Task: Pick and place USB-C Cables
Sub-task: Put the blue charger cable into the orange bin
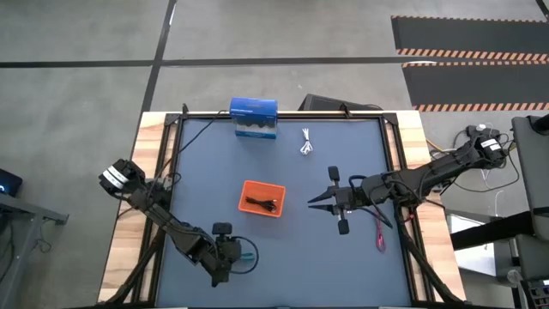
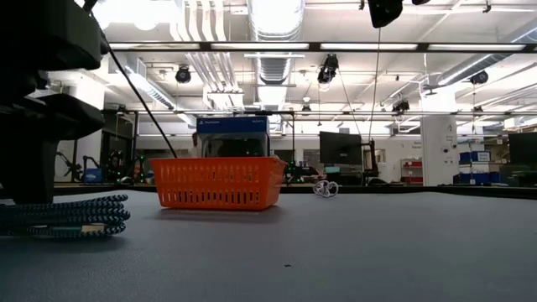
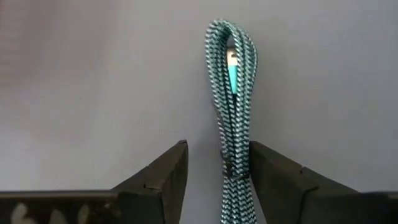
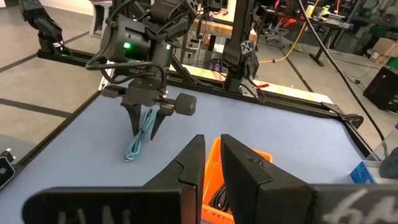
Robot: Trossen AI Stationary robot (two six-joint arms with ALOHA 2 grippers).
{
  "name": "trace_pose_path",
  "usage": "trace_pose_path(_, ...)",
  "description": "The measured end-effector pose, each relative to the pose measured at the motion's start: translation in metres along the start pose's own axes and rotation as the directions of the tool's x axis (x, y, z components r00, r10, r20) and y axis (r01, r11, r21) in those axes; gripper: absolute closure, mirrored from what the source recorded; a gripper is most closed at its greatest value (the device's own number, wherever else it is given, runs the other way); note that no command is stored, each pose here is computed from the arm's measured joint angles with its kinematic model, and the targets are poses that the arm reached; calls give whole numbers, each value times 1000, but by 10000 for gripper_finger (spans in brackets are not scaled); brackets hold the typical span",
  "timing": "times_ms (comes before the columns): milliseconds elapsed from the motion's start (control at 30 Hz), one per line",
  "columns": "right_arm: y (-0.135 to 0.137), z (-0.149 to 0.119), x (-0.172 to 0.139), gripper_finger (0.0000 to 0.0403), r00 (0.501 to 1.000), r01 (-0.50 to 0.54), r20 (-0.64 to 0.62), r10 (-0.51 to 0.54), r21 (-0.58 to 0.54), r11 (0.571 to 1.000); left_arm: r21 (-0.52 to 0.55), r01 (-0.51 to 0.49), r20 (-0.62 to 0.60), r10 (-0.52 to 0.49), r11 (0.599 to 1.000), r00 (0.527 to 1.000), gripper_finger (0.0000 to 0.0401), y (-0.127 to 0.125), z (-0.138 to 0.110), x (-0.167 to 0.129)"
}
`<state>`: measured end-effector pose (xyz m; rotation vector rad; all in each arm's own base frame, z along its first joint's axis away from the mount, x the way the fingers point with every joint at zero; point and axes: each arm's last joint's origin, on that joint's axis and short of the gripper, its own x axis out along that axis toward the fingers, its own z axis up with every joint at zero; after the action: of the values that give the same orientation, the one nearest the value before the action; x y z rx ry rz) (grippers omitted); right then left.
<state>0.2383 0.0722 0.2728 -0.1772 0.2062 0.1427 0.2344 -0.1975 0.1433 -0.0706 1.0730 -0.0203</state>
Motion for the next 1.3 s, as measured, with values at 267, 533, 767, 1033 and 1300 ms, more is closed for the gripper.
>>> trace_pose_path(267, 0, 0, 0, 360, 1000, 0, 1, 0, -8, 1000, 2, 13, -18, -13, 1000, 1000, 315, 1, -3, 1)
trace_pose_path(533, 0, 0, 0, 360, 1000, 0, 0, 0, -8, 1000, 0, 50, -50, -50, 999, 997, 382, 0, -4, 1)
trace_pose_path(767, 0, -2, 0, 360, 1000, -2, -17, 2, -12, 1000, -6, 86, -66, -86, 996, 994, 383, 0, 0, -8)
trace_pose_path(1033, 0, -3, 0, 360, 1000, -3, -29, 3, -3, 1000, -36, 138, 23, -137, 990, 990, 383, 2, 17, -36)
trace_pose_path(1300, 0, -3, -2, 360, 999, -4, -38, 3, -16, 1000, -89, 124, 65, -118, 988, 991, 384, 18, 40, -63)
